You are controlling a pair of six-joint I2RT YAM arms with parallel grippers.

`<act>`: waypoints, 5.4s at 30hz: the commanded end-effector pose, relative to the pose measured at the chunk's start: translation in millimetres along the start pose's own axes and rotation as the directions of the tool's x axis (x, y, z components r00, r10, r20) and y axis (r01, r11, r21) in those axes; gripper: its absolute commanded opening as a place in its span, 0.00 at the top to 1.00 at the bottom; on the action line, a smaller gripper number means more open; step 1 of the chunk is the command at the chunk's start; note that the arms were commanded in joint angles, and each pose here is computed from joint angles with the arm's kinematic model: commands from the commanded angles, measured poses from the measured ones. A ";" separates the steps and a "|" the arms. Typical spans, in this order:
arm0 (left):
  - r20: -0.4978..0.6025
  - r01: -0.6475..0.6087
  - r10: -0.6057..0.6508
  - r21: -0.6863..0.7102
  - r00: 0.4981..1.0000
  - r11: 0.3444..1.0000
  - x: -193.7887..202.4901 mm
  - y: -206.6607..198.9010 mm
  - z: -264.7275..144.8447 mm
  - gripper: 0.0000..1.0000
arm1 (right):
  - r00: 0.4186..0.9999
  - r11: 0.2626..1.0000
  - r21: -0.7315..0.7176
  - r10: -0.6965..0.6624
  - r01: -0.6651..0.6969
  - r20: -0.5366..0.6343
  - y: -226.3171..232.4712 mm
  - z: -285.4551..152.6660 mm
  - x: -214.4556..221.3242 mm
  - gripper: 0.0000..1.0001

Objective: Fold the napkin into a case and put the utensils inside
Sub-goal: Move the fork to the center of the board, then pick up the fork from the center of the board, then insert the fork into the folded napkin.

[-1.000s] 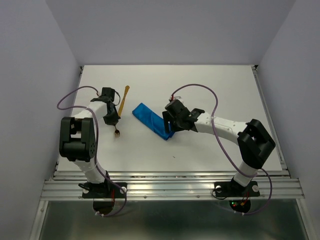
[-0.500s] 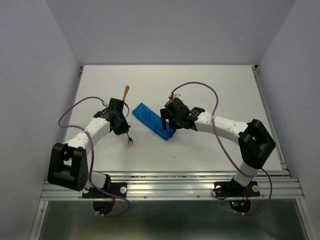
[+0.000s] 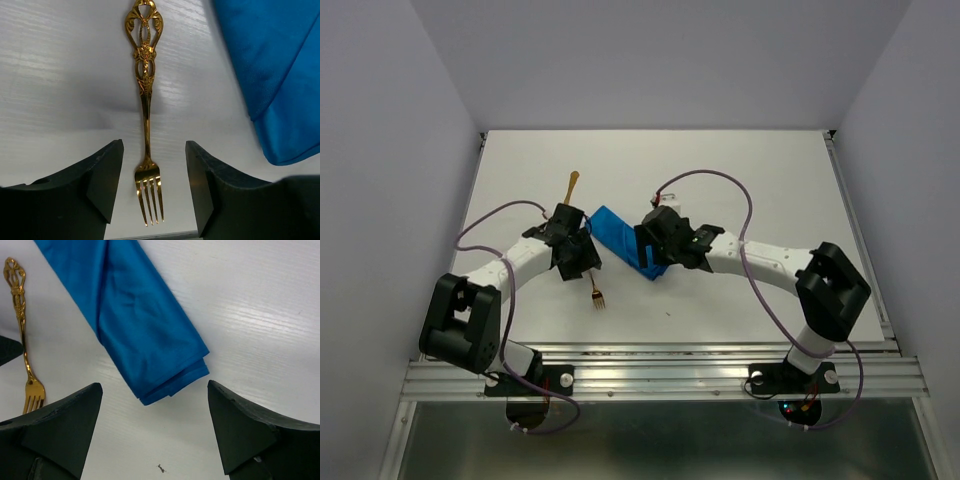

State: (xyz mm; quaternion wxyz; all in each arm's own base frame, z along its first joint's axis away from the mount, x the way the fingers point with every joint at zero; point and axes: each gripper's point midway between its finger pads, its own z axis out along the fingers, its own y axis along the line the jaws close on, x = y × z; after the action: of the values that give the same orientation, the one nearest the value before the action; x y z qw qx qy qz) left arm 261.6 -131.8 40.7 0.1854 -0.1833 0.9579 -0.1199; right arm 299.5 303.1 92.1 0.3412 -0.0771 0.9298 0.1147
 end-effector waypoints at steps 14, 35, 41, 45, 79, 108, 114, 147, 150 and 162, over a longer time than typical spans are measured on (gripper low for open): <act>0.225 0.012 -0.008 -0.012 0.974 1.000 -107.9 28.1 -93.9 0.36 | 0.981 0.970 -0.148 -0.191 0.192 0.015 118.1 7.1 12.9 0.20; 0.263 0.093 -0.078 -0.045 0.962 0.995 -105.1 75.0 -104.5 0.36 | 0.946 0.953 -0.026 -0.304 0.303 -0.109 150.3 74.9 78.9 0.77; 0.254 0.094 -0.085 -0.023 0.964 0.995 -102.0 73.3 -99.5 0.37 | 0.937 0.939 -0.007 -0.343 0.343 -0.069 151.4 74.8 65.2 0.92; 0.254 0.098 -0.091 -0.015 0.963 0.995 -101.0 73.3 -98.3 0.37 | 0.918 0.915 -0.077 -0.397 0.397 0.007 164.7 58.9 44.2 0.99; 0.087 -0.031 0.006 0.284 0.996 0.958 -166.4 -82.5 2.3 0.46 | 0.829 0.838 -0.045 -0.545 0.544 -0.128 6.3 24.8 0.5 0.99; -0.043 -0.055 0.063 0.167 0.997 0.984 -154.6 -64.0 79.2 0.51 | 0.777 0.788 -0.110 -0.616 0.606 -0.129 21.4 66.0 -23.9 0.99; -0.049 -0.063 0.072 0.164 0.996 0.984 -151.1 -65.9 81.5 0.51 | 0.772 0.781 -0.113 -0.624 0.614 -0.121 22.2 79.3 -33.7 0.99; -0.085 -0.072 0.089 0.183 0.992 0.980 -136.9 -68.0 90.5 0.52 | 0.789 0.786 -0.127 -0.613 0.605 -0.043 36.9 101.0 -56.0 0.99; -0.085 -0.072 0.089 0.182 0.992 0.981 -137.3 -68.0 89.7 0.52 | 0.807 0.804 -0.114 -0.590 0.583 -0.032 33.7 100.2 -61.2 0.99; -0.094 -0.073 0.090 0.178 0.991 0.981 -134.9 -66.2 93.5 0.52 | 0.822 0.821 -0.108 -0.568 0.561 -0.038 22.5 103.3 -60.6 0.99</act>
State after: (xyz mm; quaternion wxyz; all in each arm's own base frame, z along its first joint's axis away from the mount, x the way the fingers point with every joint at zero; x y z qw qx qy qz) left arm 445.6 -152.7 31.7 0.1793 -0.1277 0.9518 -0.2138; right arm 394.2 351.0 39.9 0.2904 -0.3806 0.8772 0.0372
